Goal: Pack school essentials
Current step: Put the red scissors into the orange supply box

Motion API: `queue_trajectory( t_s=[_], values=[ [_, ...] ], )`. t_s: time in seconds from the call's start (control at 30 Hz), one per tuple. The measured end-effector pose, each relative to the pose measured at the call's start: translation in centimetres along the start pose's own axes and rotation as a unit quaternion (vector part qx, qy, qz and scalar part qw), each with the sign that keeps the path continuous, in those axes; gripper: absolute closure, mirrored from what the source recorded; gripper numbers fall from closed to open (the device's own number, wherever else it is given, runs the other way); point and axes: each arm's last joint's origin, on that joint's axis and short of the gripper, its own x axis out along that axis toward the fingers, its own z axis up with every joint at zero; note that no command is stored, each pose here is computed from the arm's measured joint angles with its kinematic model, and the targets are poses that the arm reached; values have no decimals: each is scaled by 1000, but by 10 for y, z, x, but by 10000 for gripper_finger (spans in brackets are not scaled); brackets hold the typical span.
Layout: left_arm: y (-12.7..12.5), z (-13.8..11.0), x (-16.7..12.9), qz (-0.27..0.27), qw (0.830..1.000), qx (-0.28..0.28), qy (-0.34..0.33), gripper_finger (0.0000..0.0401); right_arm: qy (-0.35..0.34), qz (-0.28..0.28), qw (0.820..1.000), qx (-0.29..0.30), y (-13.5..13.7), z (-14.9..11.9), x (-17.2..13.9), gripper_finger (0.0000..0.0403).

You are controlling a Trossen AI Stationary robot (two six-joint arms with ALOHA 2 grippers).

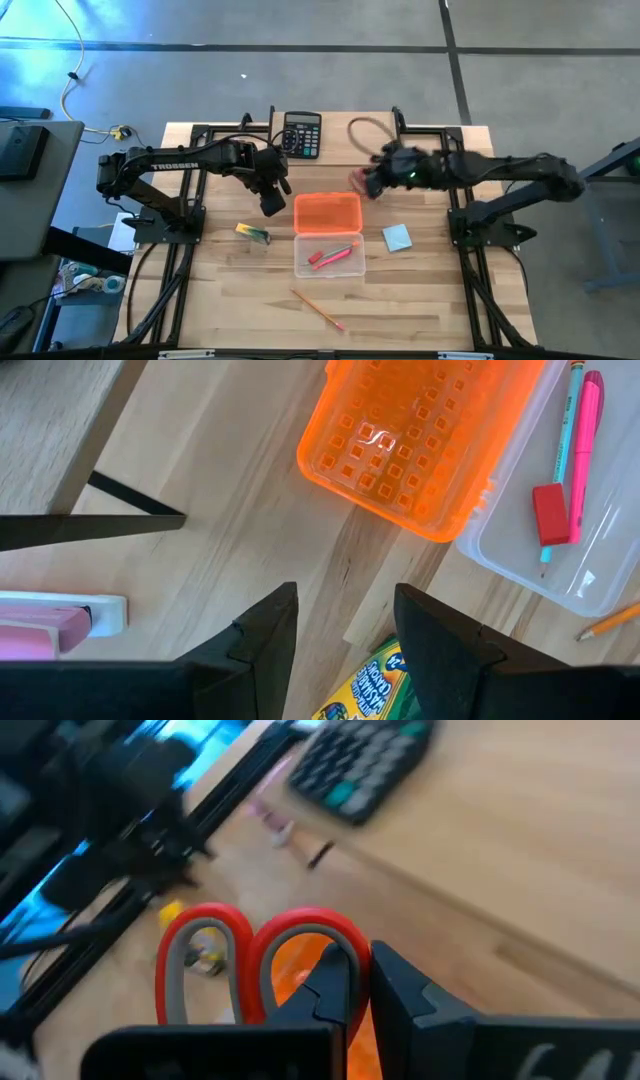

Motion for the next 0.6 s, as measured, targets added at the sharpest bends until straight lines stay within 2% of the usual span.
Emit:
queue_trajectory(
  t_s=[0.3, 0.6],
  values=[
    [0, 0, 0, 0, 1000, 0, 0, 245, 31, 48, 998, -27, 45, -40, 46, 398],
    [0, 0, 0, 0, 1000, 0, 0, 245, 52, 70, 995, -51, 69, -78, 83, 398]
  ],
)
